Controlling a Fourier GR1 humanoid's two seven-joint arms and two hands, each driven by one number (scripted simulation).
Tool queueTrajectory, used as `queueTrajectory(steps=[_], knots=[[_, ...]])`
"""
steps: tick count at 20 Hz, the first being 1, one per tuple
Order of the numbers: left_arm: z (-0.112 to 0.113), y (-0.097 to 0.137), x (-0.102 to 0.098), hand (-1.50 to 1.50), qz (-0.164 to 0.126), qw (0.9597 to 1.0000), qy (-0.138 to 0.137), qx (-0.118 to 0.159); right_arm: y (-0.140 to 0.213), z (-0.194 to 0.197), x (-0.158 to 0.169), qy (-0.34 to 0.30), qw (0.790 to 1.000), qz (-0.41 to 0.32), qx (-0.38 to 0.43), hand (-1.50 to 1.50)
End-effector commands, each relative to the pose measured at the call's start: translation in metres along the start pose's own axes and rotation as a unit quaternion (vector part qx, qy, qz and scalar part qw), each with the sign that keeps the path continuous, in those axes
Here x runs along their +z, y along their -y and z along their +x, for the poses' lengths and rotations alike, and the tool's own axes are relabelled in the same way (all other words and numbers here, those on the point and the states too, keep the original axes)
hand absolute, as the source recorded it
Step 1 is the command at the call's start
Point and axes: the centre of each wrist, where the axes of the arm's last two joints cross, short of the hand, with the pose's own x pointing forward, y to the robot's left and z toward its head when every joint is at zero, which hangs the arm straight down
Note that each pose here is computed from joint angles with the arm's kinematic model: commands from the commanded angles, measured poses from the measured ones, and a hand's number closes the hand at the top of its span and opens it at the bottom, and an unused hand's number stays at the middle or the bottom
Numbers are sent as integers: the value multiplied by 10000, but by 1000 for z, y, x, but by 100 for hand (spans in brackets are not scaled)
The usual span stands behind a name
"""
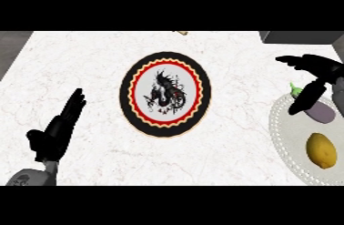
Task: Pick the eggplant from the placemat and place it in the plate
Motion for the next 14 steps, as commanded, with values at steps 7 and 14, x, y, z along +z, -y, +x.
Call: queueTrajectory(steps=[7, 14], knots=[[11, -2, -4, 0, 18, 10000, 93, -29, 24, 23, -12, -1119, 9766, 1281, 1319, -150], [-3, -11, -6, 0, -24, 9999, -98, 12, 18, 27, -30, -1637, 9603, 1602, 1594, -150]])
